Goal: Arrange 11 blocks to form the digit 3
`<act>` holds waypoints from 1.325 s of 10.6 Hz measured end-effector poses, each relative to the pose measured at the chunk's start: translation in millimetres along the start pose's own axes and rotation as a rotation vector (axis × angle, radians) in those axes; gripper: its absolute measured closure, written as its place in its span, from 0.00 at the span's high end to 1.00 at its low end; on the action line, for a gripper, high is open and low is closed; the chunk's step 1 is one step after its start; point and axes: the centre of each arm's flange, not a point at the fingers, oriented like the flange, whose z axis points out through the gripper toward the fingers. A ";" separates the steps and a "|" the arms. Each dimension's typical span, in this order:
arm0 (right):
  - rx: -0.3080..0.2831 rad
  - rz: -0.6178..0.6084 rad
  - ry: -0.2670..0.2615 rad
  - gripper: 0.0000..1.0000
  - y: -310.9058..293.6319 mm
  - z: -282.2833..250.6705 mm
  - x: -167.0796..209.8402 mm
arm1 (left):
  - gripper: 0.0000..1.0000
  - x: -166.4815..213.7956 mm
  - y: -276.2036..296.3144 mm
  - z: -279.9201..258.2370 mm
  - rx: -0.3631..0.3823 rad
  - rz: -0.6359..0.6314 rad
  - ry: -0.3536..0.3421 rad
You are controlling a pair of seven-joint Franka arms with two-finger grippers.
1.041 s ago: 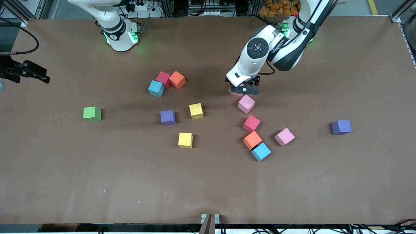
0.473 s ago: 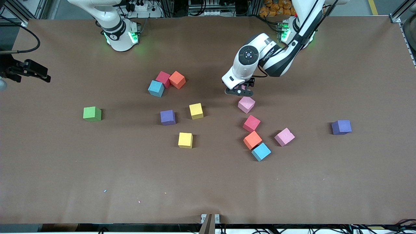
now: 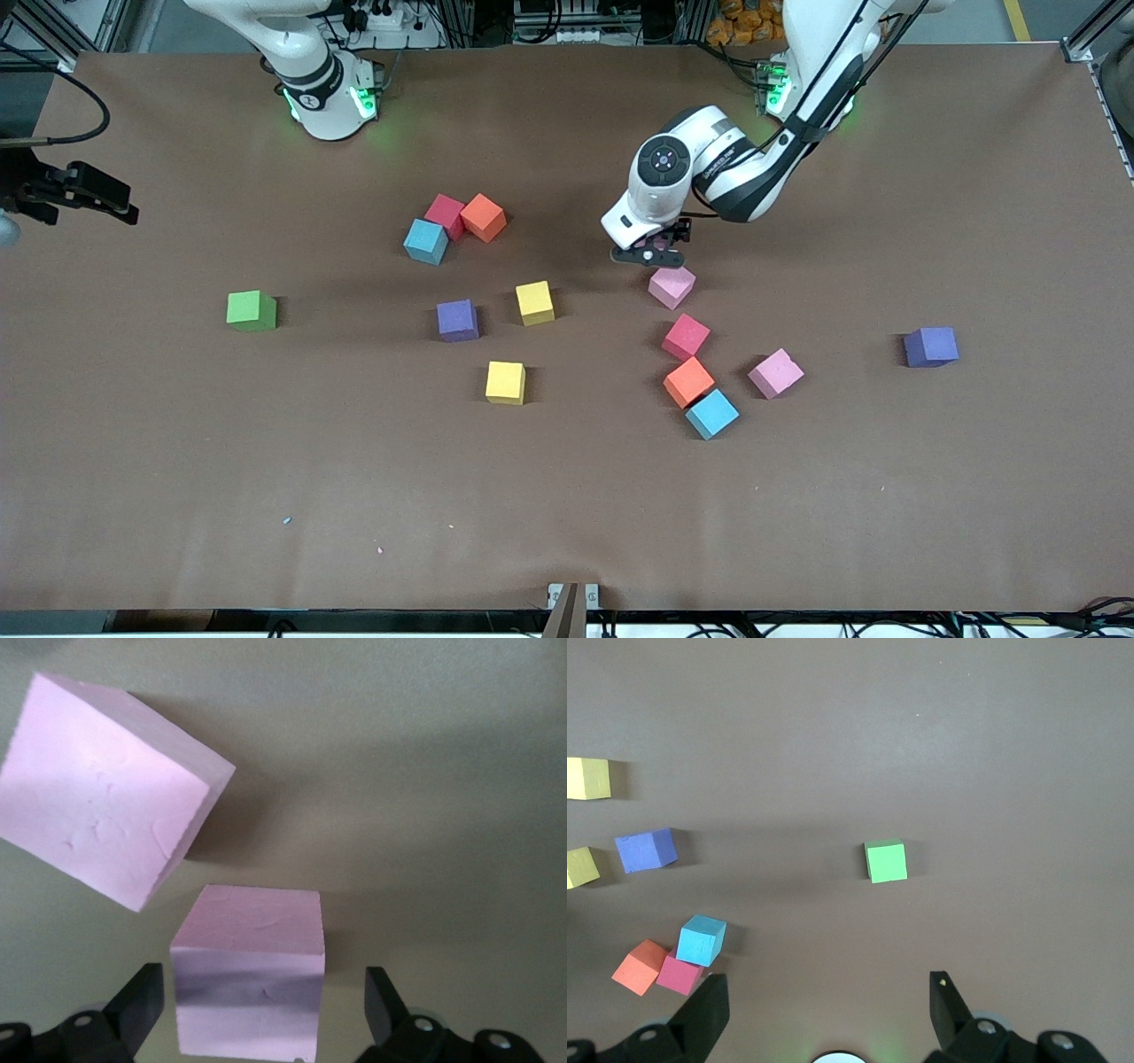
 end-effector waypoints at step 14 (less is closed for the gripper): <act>0.001 -0.011 -0.006 1.00 -1.8 0.8 -0.5 | 0.59 -15.7 44.8 5.2 -0.010 -0.090 0.003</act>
